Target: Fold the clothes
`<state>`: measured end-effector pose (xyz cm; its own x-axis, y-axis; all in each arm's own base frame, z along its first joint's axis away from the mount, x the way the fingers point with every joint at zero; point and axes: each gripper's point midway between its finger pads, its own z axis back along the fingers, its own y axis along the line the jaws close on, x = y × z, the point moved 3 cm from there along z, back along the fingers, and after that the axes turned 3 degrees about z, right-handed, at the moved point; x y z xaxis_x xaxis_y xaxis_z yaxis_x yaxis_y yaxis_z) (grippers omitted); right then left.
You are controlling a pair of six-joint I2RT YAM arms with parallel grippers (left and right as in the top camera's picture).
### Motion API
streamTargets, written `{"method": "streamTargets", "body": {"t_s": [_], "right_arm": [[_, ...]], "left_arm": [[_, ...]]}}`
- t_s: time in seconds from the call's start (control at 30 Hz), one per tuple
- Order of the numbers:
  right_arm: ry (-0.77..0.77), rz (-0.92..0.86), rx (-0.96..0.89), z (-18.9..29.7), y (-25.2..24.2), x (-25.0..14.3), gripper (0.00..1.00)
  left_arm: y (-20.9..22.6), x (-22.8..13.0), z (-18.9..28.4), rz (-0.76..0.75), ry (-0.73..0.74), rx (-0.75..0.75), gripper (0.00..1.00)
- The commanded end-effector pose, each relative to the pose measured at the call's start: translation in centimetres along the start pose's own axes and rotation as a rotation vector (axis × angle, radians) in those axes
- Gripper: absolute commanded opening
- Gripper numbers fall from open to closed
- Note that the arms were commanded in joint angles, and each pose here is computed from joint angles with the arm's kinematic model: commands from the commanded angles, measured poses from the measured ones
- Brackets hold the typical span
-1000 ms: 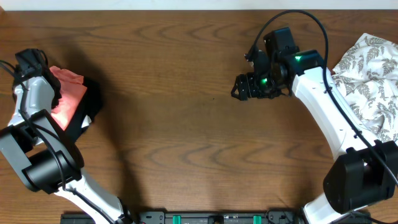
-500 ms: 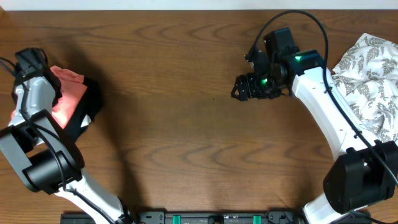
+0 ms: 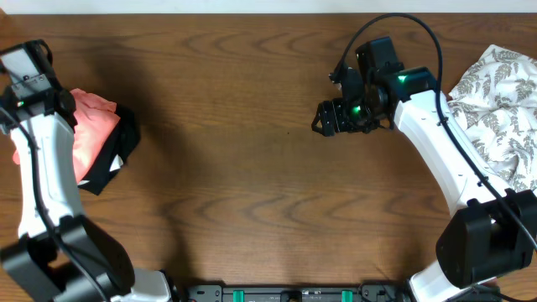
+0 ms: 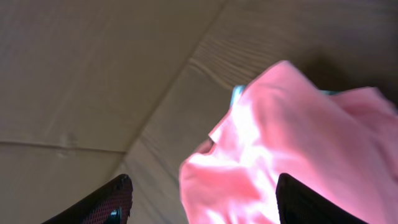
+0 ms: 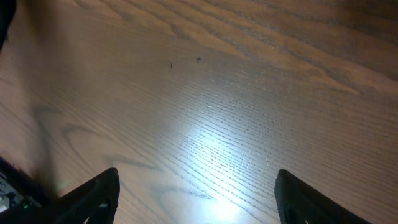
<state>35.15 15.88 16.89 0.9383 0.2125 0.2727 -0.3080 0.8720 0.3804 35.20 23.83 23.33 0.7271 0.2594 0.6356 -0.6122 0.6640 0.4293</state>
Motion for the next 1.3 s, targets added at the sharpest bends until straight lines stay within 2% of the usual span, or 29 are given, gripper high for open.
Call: {"method": "streamTargets", "body": {"t_s": [0.0,0.03,0.1,0.13,0.4,0.6,0.7,0.93,1.17,1.27], "right_arm": [[-0.017,0.012,-0.004,0.6,-0.4,0.3,0.78],[-0.017,0.012,-0.004,0.6,-0.4,0.3,0.78],[-0.017,0.011,-0.003,0.6,-0.4,0.3,0.77],[-0.015,0.01,-0.003,0.6,-0.4,0.3,0.77],[-0.006,0.007,-0.004,0.6,-0.4,0.1,0.76],[-0.006,0.007,-0.004,0.6,-0.4,0.1,0.75],[-0.006,0.006,-0.004,0.6,-0.4,0.1,0.75],[-0.006,0.006,-0.004,0.6,-0.4,0.1,0.75],[-0.006,0.007,-0.004,0.6,-0.4,0.1,0.75],[-0.006,0.006,-0.02,0.6,-0.7,0.1,0.75]], "left_arm": [[-2.9,-0.2,0.2,0.076,0.019,-0.212,0.67],[-4.0,-0.3,0.3,0.08,0.023,-0.283,0.6],[-4.9,-0.4,0.1,0.112,0.036,-0.328,0.5],[-5.1,-0.5,-0.3,0.134,0.047,-0.327,0.49],[-8.1,-3.0,-4.9,0.106,0.154,-0.33,0.5],[-12.7,-6.7,-7.3,0.074,0.306,-0.501,0.5],[-13.7,-7.6,-7.5,0.07,0.344,-0.543,0.5],[-12.5,-5.8,-5.8,0.083,0.282,-0.546,0.51],[-8.3,-1.8,-0.6,0.126,0.122,-0.502,0.59],[-6.4,-2.0,2.2,0.185,0.134,-0.49,0.6]]}}
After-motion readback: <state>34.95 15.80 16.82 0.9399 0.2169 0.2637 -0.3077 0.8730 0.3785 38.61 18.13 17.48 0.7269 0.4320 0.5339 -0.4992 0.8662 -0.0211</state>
